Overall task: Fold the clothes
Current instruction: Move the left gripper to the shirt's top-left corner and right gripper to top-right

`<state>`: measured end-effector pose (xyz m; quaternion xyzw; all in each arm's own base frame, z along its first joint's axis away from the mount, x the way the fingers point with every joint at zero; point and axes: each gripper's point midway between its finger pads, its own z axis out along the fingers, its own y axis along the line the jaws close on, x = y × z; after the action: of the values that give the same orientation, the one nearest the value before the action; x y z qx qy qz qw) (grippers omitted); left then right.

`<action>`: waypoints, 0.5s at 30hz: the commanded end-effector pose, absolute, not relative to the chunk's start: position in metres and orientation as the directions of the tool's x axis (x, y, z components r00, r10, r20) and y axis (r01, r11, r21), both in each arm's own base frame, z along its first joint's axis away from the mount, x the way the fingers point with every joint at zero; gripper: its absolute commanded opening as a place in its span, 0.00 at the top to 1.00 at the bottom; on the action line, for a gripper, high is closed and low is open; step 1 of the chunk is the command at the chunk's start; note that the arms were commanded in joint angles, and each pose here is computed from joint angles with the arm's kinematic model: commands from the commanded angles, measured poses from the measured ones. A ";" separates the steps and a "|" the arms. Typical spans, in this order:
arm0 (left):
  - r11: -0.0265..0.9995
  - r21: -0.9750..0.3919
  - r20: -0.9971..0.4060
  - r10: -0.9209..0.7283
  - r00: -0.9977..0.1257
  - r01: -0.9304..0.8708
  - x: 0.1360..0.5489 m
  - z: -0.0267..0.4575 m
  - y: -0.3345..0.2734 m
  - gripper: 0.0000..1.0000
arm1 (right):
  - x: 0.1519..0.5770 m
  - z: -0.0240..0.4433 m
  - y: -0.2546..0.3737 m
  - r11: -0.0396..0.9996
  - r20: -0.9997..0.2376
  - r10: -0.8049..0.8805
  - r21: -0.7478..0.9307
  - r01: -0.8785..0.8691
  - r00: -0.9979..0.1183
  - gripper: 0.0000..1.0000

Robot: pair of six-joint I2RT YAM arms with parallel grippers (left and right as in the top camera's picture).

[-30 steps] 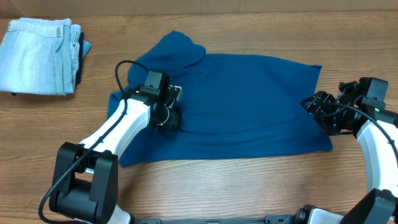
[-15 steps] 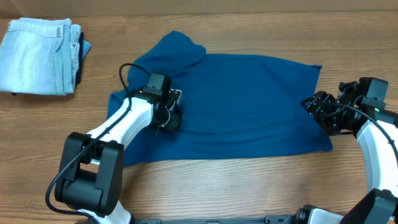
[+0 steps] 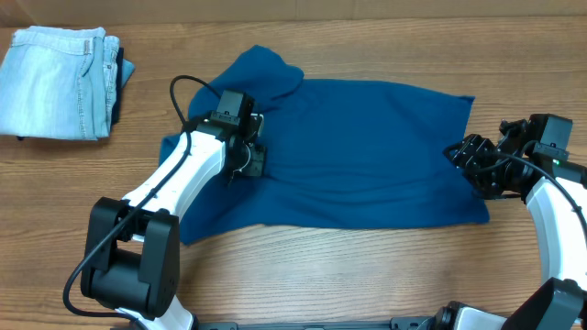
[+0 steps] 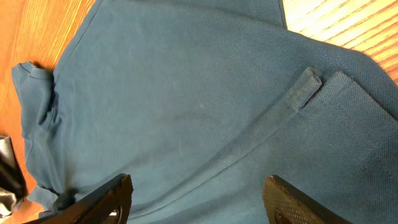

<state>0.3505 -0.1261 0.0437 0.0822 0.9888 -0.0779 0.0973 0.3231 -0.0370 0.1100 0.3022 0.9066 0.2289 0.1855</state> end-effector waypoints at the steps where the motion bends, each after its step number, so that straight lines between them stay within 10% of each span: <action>1: 0.989 -0.061 -0.224 0.116 -0.968 0.133 0.359 0.048 -0.112 0.95 | 0.327 0.113 -0.039 0.722 -0.219 0.626 0.527 0.450 -0.749 0.29; 15: 0.991 -0.021 -0.182 0.126 -0.975 0.132 0.350 0.045 -0.102 0.89 | 0.296 0.081 -0.057 0.706 -0.110 0.684 0.351 0.615 -0.721 0.33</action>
<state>0.3425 -0.1068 0.0402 0.0685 0.9941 -0.0274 0.0797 0.3034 -0.0387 0.0976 0.3232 0.9132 0.2045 0.1406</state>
